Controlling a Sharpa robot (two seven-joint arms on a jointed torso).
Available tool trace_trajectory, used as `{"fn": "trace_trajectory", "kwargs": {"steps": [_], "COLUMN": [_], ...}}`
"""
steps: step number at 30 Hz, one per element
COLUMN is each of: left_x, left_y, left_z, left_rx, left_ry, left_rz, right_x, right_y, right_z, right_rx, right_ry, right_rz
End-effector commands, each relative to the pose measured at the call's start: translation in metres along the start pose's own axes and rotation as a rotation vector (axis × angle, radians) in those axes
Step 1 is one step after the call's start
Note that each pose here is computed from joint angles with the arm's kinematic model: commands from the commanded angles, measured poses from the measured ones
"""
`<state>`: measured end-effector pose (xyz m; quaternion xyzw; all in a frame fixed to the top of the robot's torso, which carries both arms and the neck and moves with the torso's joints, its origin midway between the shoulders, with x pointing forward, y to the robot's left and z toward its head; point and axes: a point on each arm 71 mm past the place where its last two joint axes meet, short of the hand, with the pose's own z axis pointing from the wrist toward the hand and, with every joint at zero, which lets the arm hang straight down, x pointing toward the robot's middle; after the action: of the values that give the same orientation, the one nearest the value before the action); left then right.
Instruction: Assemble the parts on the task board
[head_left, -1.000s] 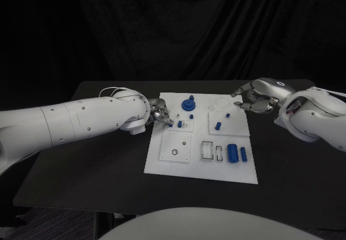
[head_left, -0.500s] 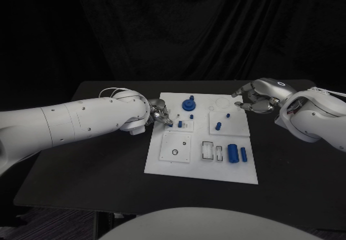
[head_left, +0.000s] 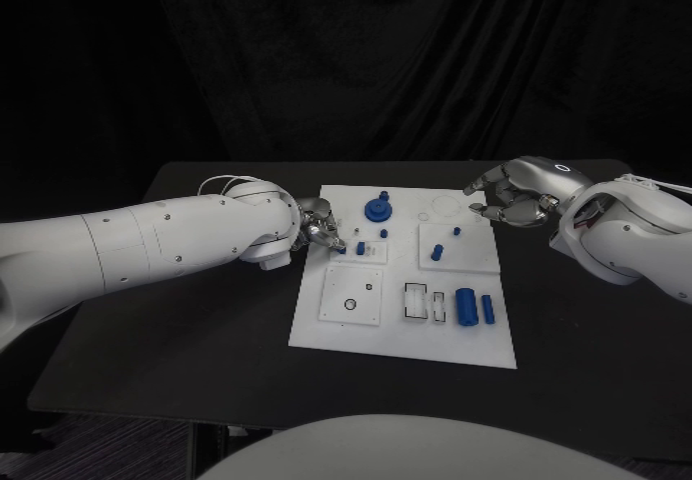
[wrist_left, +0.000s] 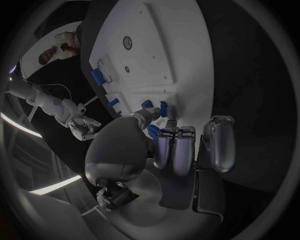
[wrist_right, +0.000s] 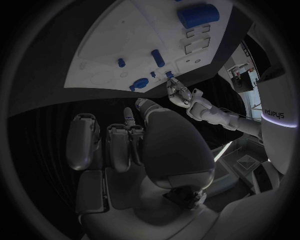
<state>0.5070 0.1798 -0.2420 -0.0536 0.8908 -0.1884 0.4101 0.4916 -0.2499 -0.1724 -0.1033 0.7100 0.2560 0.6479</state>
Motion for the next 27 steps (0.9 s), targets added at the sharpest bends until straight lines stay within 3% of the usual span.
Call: {"fn": "trace_trajectory", "kwargs": {"steps": [1,27], "left_x": [0.0072,0.0095], "left_y": [0.0004,-0.0003], "left_z": [0.0012,-0.0008], "left_rx": [0.003,0.01], "left_ry": [0.037,0.05], "left_rz": [0.013,0.016], "right_x": [0.0012,0.0024], "right_y": [-0.0019,-0.0032], "right_z": [-0.0005,-0.0009], "right_rx": [0.024,0.034], "right_ry": [0.005,0.011], "right_rz": [0.0,0.0]}}
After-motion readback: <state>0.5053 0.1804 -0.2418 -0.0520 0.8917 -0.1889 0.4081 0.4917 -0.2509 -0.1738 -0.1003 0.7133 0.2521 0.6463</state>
